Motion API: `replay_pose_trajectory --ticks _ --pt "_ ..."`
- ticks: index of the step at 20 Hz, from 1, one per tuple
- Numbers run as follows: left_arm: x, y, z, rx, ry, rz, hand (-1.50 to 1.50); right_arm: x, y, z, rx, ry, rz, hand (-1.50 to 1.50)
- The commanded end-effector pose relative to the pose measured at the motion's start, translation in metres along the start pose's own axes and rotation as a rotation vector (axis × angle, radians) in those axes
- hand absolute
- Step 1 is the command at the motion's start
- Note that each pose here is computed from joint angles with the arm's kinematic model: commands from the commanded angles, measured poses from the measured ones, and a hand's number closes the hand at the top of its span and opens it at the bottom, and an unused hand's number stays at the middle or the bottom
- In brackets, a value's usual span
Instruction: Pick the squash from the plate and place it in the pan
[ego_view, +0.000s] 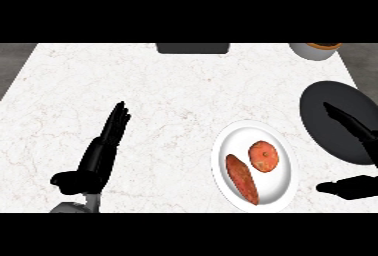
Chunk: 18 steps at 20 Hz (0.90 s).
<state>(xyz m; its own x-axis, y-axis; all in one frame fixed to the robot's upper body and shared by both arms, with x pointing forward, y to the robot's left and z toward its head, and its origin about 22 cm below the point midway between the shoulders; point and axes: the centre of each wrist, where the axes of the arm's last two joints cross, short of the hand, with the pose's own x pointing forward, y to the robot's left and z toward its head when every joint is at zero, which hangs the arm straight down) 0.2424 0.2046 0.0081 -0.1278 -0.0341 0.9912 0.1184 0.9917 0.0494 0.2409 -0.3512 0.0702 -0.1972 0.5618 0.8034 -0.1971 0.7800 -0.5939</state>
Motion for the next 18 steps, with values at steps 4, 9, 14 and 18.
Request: replay_pose_trajectory --ticks 4,9,14,18 --pt "0.000 -0.004 -0.004 -0.010 0.000 0.010 0.00 0.025 0.014 -0.036 0.237 0.166 0.262 -1.50" --pt "-0.008 -0.011 -0.005 -0.014 -0.010 -0.009 0.00 0.031 0.082 -0.049 0.377 0.173 0.393 -1.50" --pt "0.004 -0.010 0.003 -0.005 0.002 -0.012 0.00 0.019 0.075 -0.058 0.439 0.266 0.457 -1.50" --pt "0.003 0.001 0.005 0.006 -0.015 -0.007 0.00 0.022 0.100 -0.080 0.409 0.269 0.436 -1.50"
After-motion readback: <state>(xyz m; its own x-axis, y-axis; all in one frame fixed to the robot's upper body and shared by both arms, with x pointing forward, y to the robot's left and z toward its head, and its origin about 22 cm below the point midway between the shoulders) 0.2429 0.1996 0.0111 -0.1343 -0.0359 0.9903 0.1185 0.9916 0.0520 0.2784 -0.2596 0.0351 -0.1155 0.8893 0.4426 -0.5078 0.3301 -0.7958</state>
